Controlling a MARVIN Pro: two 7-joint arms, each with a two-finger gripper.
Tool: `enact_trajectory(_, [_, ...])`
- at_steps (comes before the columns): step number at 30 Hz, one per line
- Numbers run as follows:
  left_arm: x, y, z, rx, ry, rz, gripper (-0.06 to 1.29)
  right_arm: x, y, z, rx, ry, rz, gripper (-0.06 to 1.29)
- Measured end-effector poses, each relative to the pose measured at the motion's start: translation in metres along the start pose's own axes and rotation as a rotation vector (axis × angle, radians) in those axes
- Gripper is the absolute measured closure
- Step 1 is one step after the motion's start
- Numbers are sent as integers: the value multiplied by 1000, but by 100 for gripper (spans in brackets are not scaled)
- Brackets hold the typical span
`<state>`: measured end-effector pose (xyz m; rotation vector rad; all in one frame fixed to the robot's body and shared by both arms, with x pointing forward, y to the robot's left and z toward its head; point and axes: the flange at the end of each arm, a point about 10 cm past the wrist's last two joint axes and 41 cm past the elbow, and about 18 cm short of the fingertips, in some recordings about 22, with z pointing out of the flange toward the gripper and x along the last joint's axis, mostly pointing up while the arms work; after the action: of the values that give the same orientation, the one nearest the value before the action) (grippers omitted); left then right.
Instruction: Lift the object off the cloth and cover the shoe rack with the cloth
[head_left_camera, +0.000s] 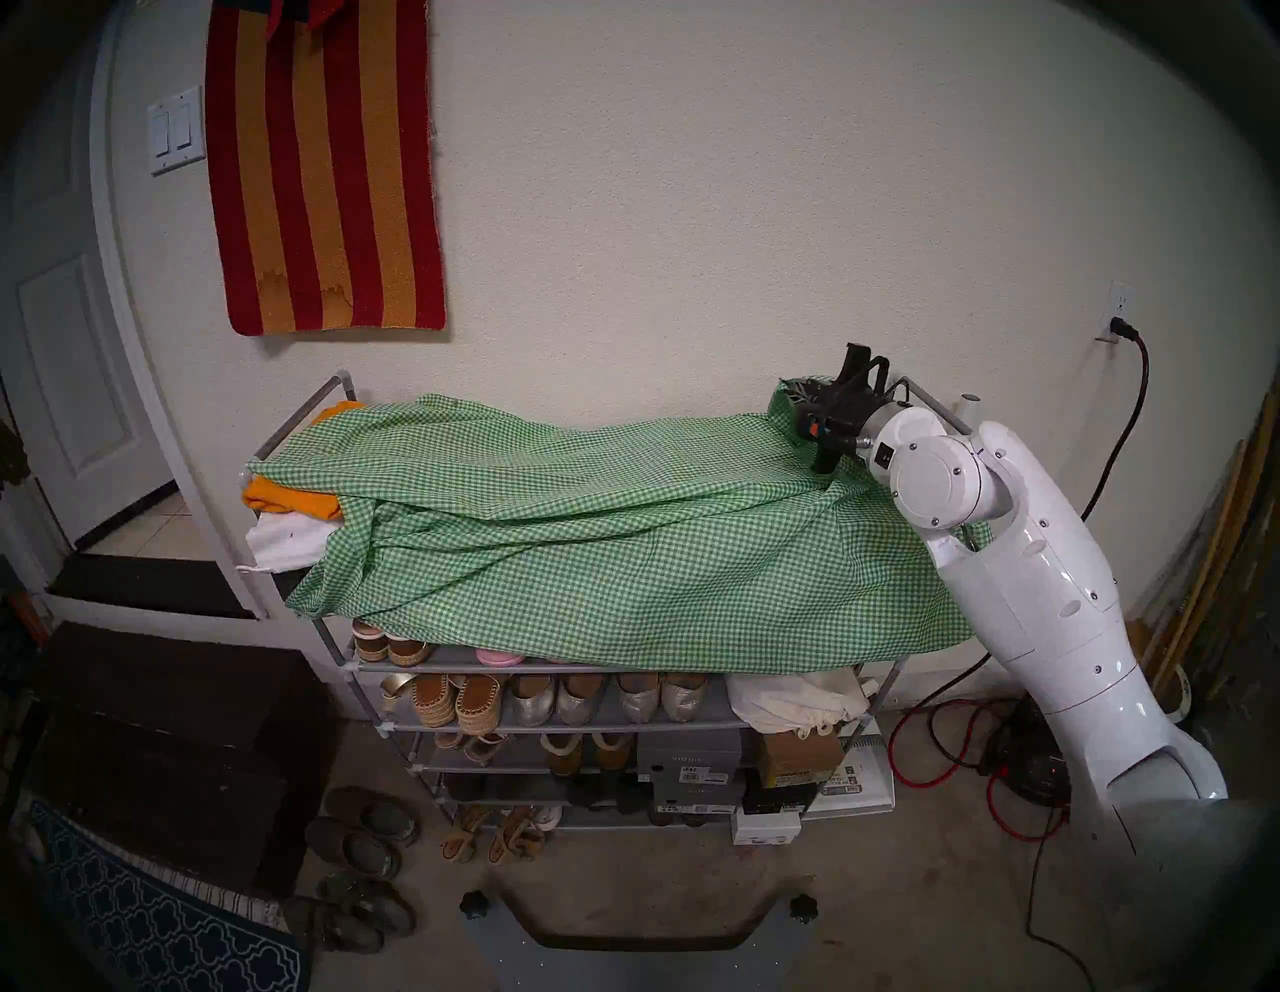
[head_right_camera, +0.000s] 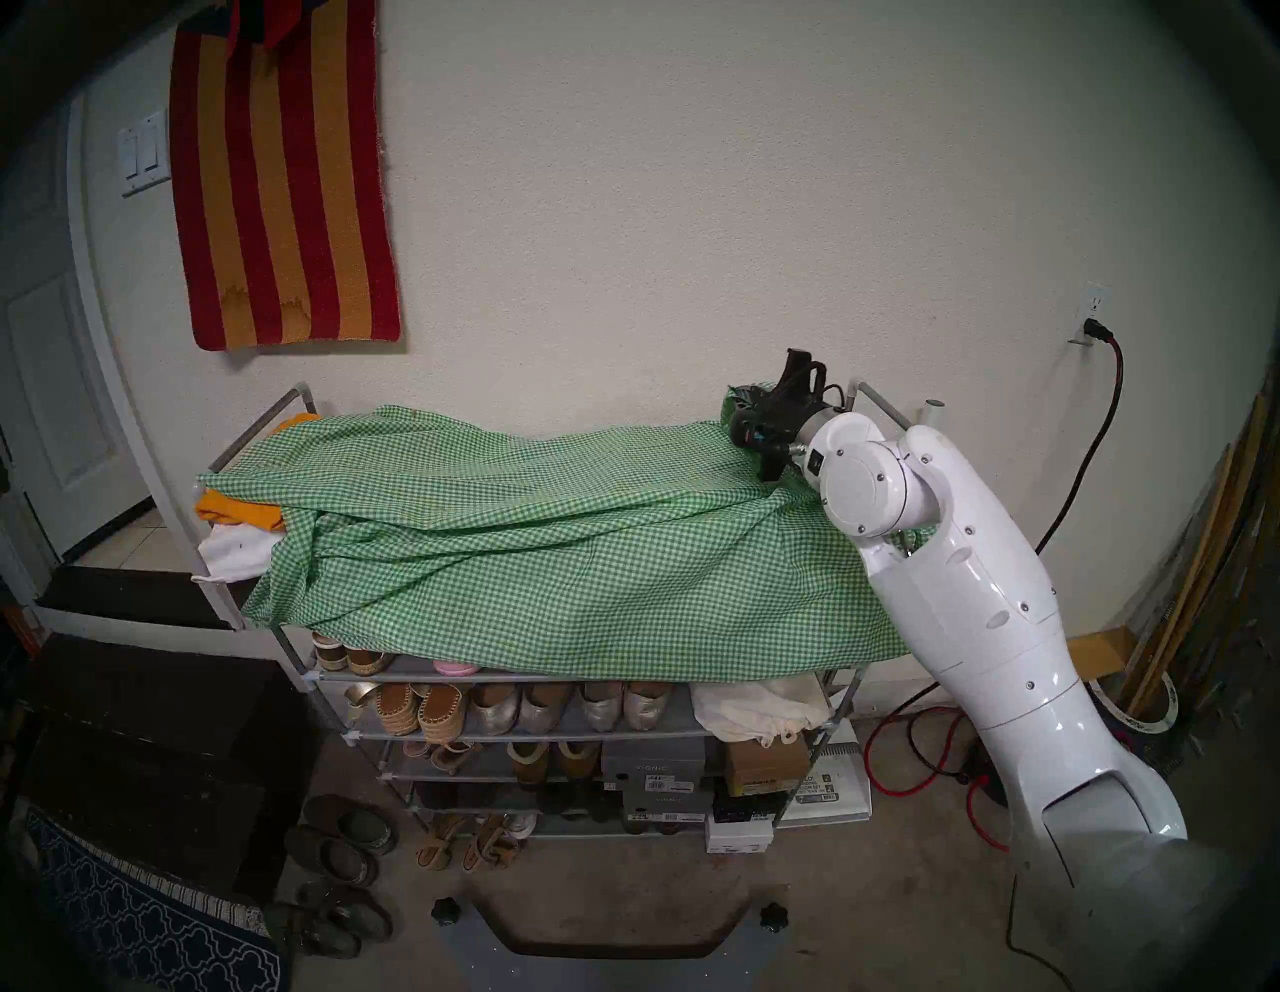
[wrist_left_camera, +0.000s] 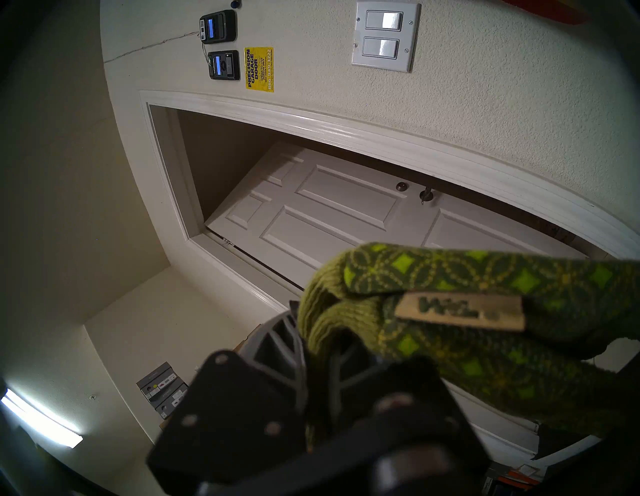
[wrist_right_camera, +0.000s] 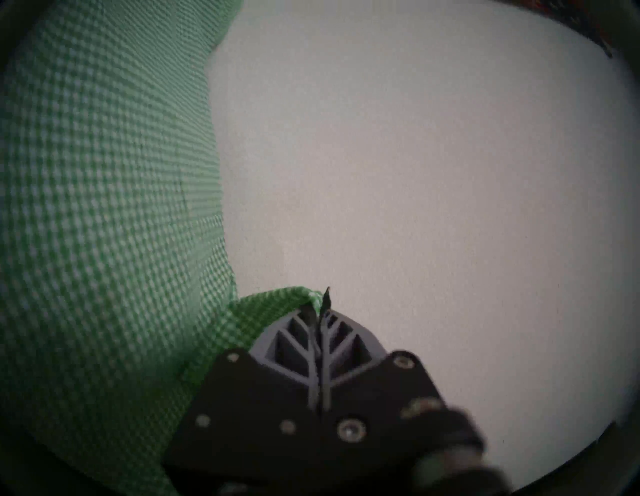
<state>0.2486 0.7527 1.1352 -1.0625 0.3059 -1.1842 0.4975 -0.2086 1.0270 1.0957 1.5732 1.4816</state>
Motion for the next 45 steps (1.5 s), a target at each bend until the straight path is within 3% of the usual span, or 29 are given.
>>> enact_trajectory(10, [0,0,0,0,-1,0,116,24,-5,-36,63,125,-110,125])
enact_trajectory(17, [0,0,0,0,-1,1,116,31,-6,-63,101,165,-180,125])
enact_trajectory(26, [0,0,0,1,-2,1,116,30,-22,-95,217,195,-268,125])
enact_trajectory(32, [0,0,0,0,-2,1,116,28,-33,-110,290,223,-318,125])
enact_trajectory(37, [0,0,0,0,-2,1,116,28,-33,-110,290,223,-318,125])
enact_trajectory(38, [0,0,0,1,-3,1,116,33,-40,-124,348,279,-383,125])
enact_trajectory(45, [0,0,0,1,-3,0,116,34,-43,-127,363,292,-394,125])
